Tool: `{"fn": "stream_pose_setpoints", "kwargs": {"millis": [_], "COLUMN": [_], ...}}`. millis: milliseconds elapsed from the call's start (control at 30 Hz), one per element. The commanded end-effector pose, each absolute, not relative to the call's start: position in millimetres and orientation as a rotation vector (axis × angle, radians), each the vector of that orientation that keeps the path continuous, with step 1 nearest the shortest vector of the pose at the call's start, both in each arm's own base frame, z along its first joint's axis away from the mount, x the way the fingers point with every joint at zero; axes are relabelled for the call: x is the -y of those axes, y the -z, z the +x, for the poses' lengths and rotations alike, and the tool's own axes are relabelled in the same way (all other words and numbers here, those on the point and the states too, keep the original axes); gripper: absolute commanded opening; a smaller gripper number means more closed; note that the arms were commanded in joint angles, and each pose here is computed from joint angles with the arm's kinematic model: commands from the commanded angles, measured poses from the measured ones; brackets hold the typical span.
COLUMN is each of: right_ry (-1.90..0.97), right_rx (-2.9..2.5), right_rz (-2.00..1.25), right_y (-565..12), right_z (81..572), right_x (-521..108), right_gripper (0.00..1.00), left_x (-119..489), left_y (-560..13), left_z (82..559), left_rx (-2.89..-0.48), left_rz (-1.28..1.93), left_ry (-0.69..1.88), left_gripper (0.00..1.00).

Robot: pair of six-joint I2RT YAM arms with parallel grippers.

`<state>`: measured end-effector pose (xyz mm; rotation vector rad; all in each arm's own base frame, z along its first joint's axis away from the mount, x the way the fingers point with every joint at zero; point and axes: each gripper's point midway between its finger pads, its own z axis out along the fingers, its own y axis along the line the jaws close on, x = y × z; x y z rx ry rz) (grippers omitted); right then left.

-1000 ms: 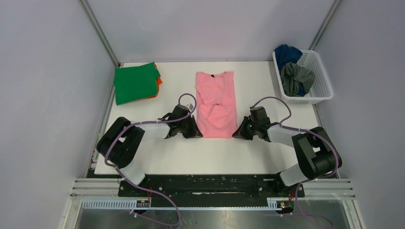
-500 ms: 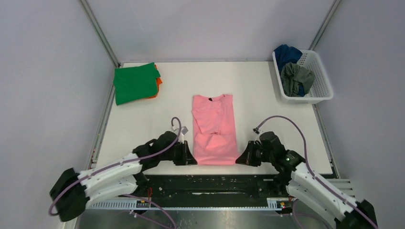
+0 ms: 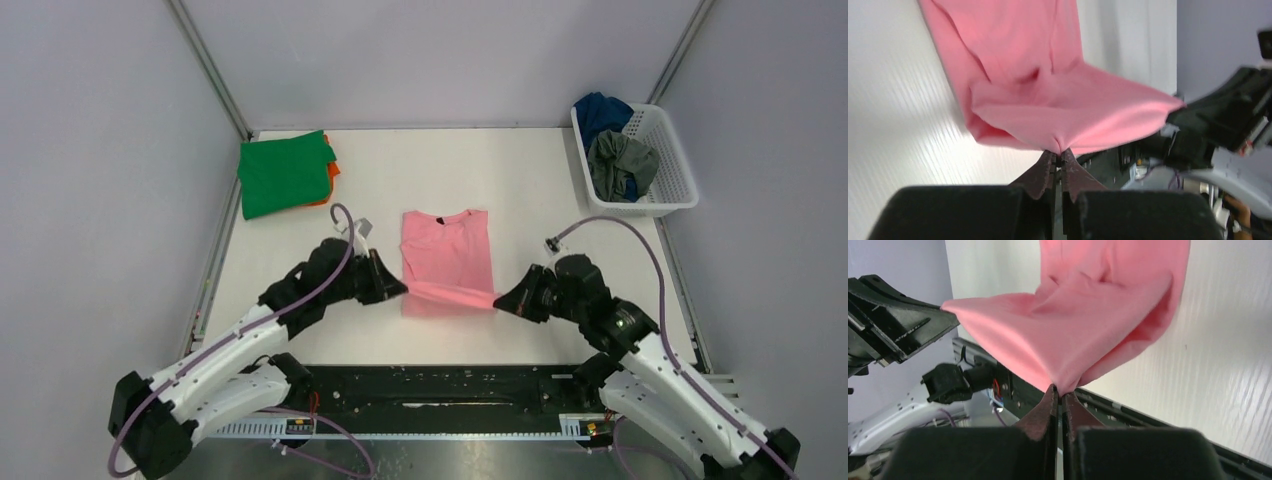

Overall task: Fold and stack the t-shirts
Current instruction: Fold the long partially folded tshirt into a neat square

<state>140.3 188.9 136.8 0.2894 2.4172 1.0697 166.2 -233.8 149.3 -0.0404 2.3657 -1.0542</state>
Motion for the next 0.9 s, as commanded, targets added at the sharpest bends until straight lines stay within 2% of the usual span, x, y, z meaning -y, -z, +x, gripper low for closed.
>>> {"fn": "stream_pose_setpoints", "kwargs": {"millis": [0,400,600,800,867], "right_ry": [-0.919,-0.904,-0.86,-0.885,-0.882], "right_rx": [-2.278,-2.301,-2.374,-2.378,-2.389], "right_rz": [0.238,0.306,0.341,0.391,0.39], "right_y": [-179,-195,-173,-145,-133], "right_z": [196,307,355,407,428], "right_x": [-191,-191,-193,-198,-200], "right_gripper": [0.0,0.0,0.0,0.0,0.08], "left_x": [230,221,215,208,209], "left_y": [-188,-182,-154,-121,-106], "left_z": [228,351,393,437,453], "left_rx": [-2.224,-2.282,-2.36,-2.398,-2.416], "left_rz": [-0.064,-0.159,-0.215,-0.302,-0.329], "left_ry": [1.048,0.95,0.877,0.778,0.752], "left_gripper": [0.0,0.0,0.0,0.07,0.1]}}
